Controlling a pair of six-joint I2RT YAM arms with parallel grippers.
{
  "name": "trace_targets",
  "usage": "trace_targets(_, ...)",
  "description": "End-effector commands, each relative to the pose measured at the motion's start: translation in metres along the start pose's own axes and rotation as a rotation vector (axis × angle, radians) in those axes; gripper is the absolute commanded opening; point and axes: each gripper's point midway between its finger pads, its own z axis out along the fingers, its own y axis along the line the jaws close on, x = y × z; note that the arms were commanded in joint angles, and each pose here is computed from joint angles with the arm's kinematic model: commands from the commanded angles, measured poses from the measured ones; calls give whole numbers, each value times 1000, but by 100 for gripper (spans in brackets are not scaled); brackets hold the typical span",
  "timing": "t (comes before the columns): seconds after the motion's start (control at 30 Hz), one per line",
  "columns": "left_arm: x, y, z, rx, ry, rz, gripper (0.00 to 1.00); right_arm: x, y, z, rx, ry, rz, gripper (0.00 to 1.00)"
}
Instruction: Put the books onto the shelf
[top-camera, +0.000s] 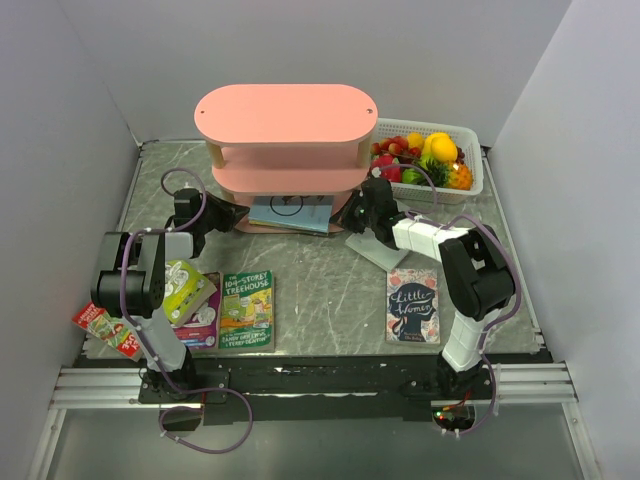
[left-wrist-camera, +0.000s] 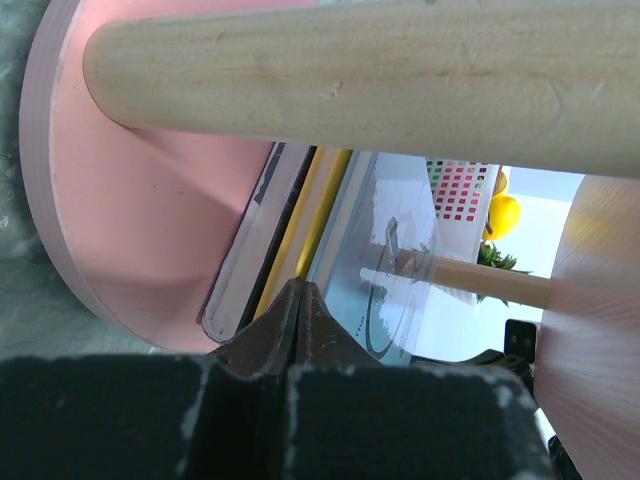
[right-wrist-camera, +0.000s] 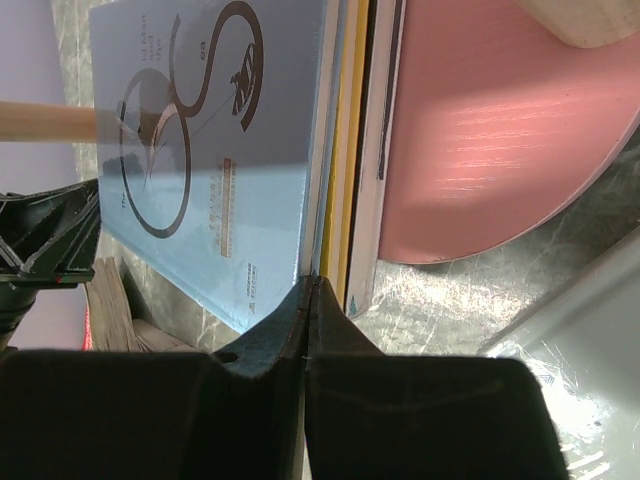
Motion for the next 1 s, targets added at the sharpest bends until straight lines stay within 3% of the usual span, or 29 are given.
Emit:
trace_targets(0.0,0,-25,1,78,10,42,1,-26,15,0,-38,-71,12,0)
trace_targets(0.57,-11,-23,-8,69,-19,39,1,-32,8,-37,4,-113,-104,0)
trace_targets(0.83,-15,-20,-18,41,-37,34,2,12,34,-59,-68,-25,-314,0)
trace_targets(0.97,-34,-16,-37,-7,-110,20,8,36,33,-60,-73,26,-367,0)
